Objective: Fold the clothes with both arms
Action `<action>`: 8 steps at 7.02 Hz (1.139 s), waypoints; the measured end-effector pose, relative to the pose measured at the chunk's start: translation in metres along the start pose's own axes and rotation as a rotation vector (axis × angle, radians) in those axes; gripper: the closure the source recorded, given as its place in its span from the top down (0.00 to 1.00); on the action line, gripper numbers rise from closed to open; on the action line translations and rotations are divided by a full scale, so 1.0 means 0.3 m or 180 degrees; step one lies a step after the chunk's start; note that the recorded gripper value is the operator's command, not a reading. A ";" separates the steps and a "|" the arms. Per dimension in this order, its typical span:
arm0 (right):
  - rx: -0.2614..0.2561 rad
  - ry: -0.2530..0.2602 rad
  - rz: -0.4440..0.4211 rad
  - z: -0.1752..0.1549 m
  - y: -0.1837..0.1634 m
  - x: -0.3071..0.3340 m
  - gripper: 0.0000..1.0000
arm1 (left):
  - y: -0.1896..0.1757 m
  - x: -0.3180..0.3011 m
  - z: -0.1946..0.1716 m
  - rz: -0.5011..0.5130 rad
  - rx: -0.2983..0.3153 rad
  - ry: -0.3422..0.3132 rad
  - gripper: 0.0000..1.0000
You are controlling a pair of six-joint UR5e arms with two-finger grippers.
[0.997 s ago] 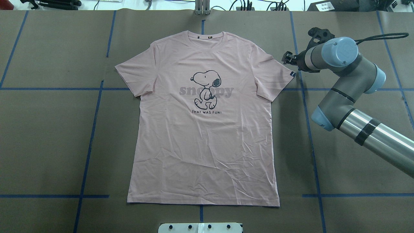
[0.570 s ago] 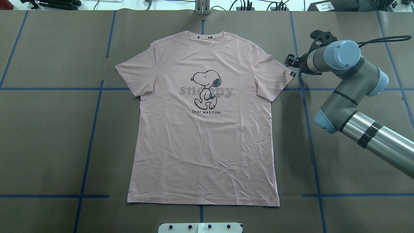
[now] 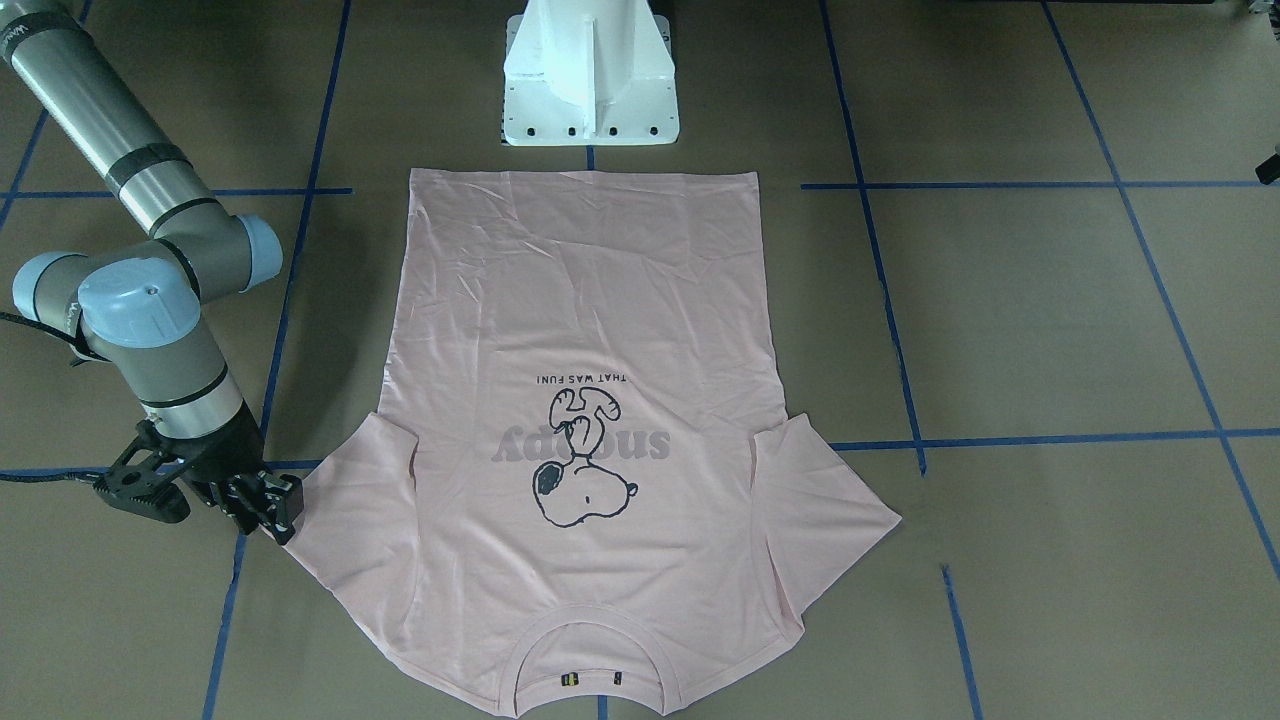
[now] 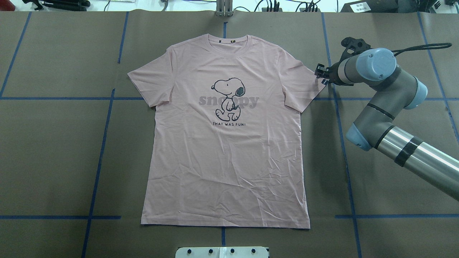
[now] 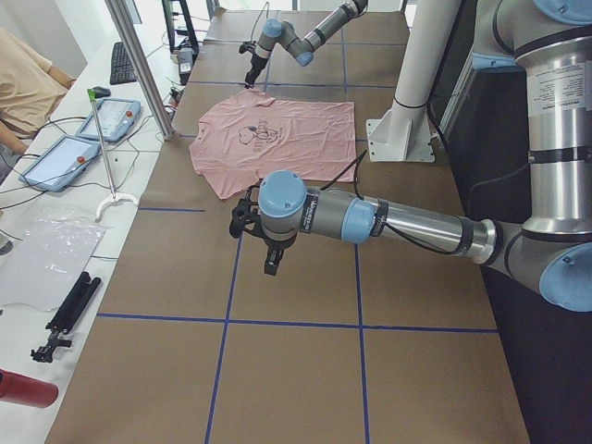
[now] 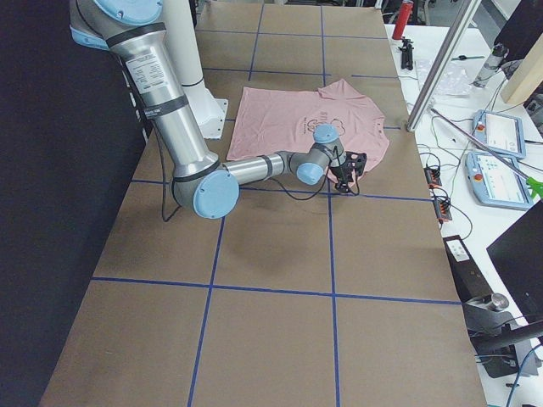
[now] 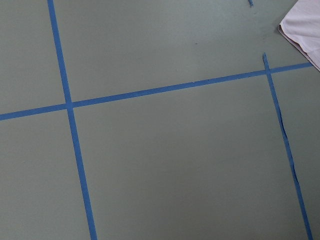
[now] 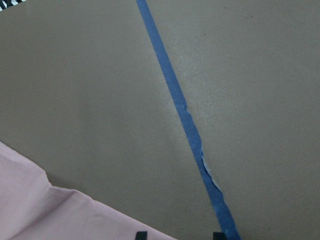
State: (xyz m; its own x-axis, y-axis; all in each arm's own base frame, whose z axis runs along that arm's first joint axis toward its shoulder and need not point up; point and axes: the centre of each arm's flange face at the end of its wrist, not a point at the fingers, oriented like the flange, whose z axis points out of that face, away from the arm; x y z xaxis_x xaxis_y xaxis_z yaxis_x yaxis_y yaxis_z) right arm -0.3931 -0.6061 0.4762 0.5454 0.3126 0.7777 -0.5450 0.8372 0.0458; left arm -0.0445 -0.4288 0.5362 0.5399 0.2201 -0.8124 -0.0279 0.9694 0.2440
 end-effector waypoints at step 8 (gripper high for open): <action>-0.0151 0.0122 0.0052 -0.128 0.080 -0.401 0.00 | -0.001 0.027 -0.009 0.0004 0.0019 0.0163 1.00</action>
State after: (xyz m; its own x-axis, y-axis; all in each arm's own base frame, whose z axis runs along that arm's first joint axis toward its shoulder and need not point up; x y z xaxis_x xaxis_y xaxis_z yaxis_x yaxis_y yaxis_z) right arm -0.4472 -0.6064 0.3596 0.5612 0.3426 0.7534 -0.5237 0.8519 0.0027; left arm -0.0422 -0.4270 0.5280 0.4960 0.2269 -0.8381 -0.0236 0.9684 0.2482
